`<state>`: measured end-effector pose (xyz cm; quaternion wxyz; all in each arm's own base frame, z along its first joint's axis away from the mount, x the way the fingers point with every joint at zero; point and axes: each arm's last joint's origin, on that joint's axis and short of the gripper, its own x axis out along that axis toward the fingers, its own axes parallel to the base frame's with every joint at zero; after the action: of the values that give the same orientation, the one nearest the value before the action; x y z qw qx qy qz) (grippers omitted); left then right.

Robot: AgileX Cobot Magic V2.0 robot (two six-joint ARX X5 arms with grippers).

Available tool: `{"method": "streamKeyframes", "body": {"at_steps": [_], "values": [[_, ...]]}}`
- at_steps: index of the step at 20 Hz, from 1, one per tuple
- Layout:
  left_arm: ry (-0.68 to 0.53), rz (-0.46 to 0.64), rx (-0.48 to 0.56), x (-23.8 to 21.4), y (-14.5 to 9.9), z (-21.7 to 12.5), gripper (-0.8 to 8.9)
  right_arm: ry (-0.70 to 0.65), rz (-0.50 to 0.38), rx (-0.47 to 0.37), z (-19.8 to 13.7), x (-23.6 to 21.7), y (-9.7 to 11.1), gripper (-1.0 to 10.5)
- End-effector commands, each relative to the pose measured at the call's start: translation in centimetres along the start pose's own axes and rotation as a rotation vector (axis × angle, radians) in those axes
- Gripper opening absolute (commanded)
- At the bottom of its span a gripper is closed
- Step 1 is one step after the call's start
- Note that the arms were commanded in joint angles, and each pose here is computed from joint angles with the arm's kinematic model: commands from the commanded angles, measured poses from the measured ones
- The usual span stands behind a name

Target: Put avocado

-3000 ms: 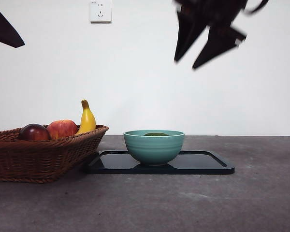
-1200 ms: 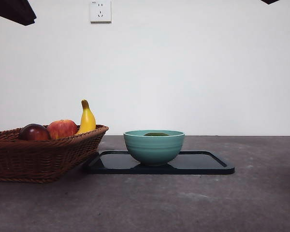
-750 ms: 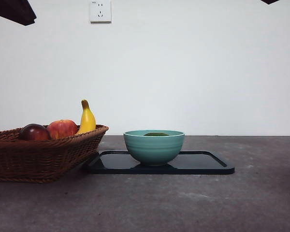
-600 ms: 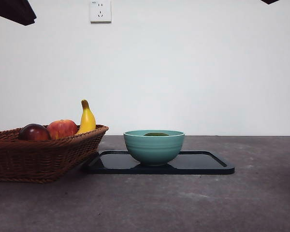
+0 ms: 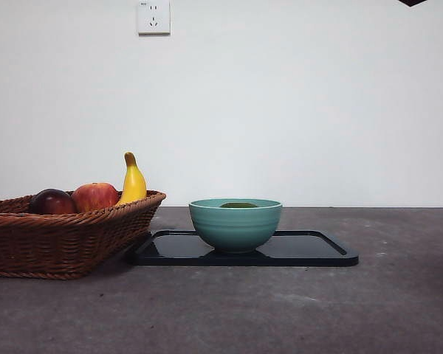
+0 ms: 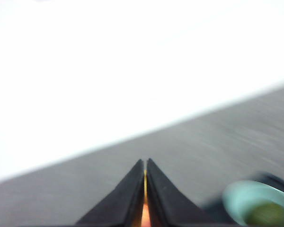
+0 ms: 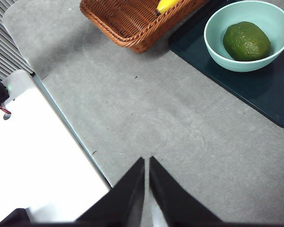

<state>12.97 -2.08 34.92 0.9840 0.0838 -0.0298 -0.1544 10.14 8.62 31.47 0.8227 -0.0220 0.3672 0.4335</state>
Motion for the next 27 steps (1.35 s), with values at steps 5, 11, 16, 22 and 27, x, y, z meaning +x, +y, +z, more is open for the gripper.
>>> {"method": "streamKeyframes", "body": {"at_steps": [5, 11, 16, 22, 27], "values": [[0.004, 0.36, 0.025, -3.4, 0.1, -8.1, 0.07, -0.007, 0.008, -0.001, 0.3, 0.1, 0.1, 0.1], [0.053, 0.401, 0.01, -4.5, -1.0, -14.9, 0.07, -0.007, 0.008, -0.001, 0.3, 0.1, 0.1, 0.1], [0.084, 0.402, 0.003, -4.7, -1.4, -17.3, 0.07, -0.006, 0.008, 0.0, 0.3, 0.1, 0.1, 0.1], [0.223, 0.379, -0.02, -4.8, -1.7, -18.8, 0.07, -0.006, 0.008, 0.0, 0.3, 0.1, 0.1, 0.1], [0.271, 0.372, -0.059, -4.8, -1.9, -19.8, 0.07, -0.007, 0.008, -0.001, 0.3, 0.1, 0.1, 0.1]]}}
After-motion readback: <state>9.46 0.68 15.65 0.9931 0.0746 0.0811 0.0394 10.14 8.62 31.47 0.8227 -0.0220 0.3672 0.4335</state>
